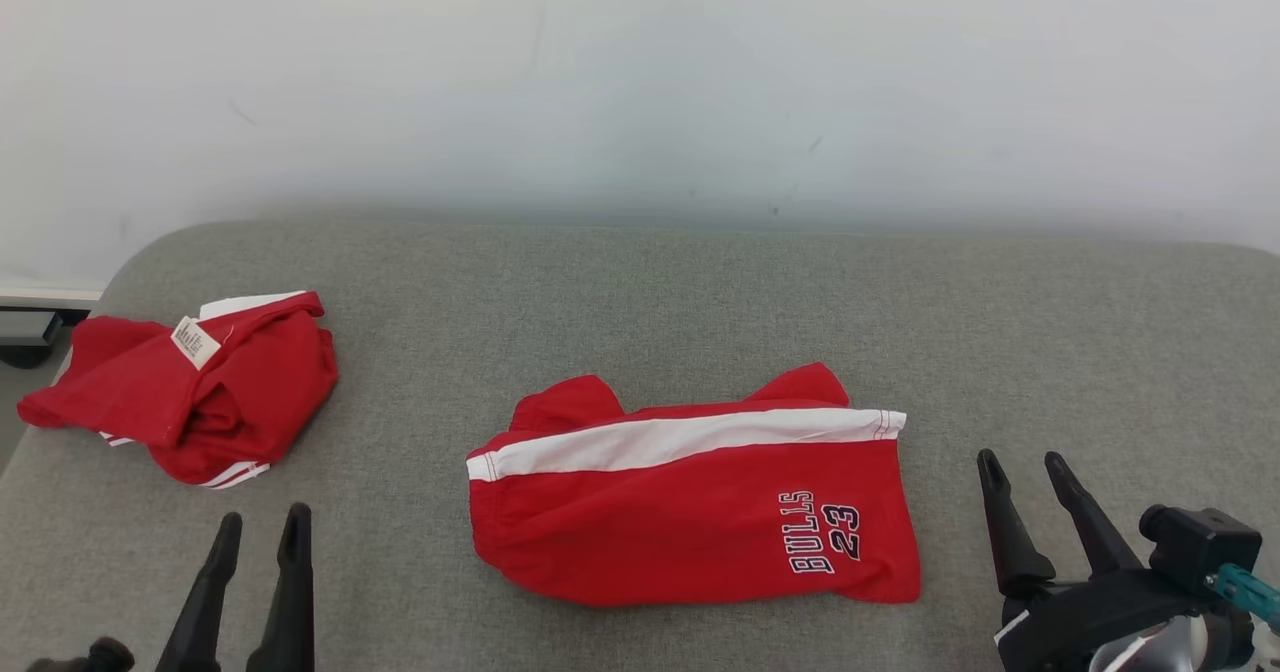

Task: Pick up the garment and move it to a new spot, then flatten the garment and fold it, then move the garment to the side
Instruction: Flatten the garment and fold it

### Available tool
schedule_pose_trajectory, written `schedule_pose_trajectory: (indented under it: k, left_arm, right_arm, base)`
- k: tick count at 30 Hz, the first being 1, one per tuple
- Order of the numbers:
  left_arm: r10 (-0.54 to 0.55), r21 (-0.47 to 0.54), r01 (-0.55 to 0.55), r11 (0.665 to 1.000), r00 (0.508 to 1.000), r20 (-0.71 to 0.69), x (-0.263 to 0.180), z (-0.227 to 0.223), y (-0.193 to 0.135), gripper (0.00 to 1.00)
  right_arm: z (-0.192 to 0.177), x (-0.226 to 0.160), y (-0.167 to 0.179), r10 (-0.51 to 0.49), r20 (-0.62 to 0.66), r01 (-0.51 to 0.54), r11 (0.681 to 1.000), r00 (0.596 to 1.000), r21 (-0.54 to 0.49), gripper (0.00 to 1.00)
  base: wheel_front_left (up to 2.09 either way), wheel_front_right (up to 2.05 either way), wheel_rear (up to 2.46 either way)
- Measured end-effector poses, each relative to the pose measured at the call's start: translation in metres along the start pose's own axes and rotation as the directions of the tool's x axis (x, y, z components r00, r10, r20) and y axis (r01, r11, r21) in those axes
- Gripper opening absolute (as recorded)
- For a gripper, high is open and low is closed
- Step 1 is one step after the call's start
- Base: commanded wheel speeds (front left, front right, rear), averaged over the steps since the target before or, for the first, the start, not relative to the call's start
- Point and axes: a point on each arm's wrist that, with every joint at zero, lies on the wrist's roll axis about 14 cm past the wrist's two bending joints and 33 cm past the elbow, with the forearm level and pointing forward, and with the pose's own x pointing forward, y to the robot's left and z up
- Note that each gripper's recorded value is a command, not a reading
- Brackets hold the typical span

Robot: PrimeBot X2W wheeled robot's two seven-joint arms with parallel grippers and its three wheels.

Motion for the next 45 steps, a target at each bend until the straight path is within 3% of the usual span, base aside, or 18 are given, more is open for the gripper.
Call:
schedule_pose_trajectory:
  k: [7,11,34,39,45]
  left_arm:
    - [0.023,0.119,-0.015,0.993,0.998,-0.067,-0.011,-0.018,0.011,1.00]
    - [0.051,0.137,-0.036,0.990,0.993,-0.104,-0.019,-0.029,0.018,1.00]
    - [0.061,0.119,-0.041,0.992,0.984,-0.169,-0.019,-0.043,0.017,1.00]
    - [0.027,0.093,-0.005,0.996,0.972,-0.235,-0.011,-0.050,0.007,1.00]
    - [-0.017,0.052,0.039,0.998,0.925,-0.379,0.005,-0.064,-0.004,1.00]
  right_arm:
    - [0.003,-0.006,-0.004,-0.010,0.009,0.010,1.000,1.000,-0.017,1.00]
    - [0.001,-0.009,-0.007,-0.019,-0.004,0.019,0.999,1.000,-0.031,1.00]
    - [-0.012,-0.011,-0.012,-0.034,-0.049,0.032,0.999,0.998,-0.033,1.00]
    - [-0.012,-0.004,-0.009,-0.026,-0.064,0.023,0.999,0.998,-0.039,1.00]
    - [-0.026,0.009,-0.003,-0.011,-0.189,0.005,1.000,0.982,-0.030,1.00]
  base:
    - [0.00,0.00,0.00]
    - [0.00,0.00,0.00]
    - [0.00,0.00,0.00]
    - [0.00,0.00,0.00]
    - [0.00,0.00,0.00]
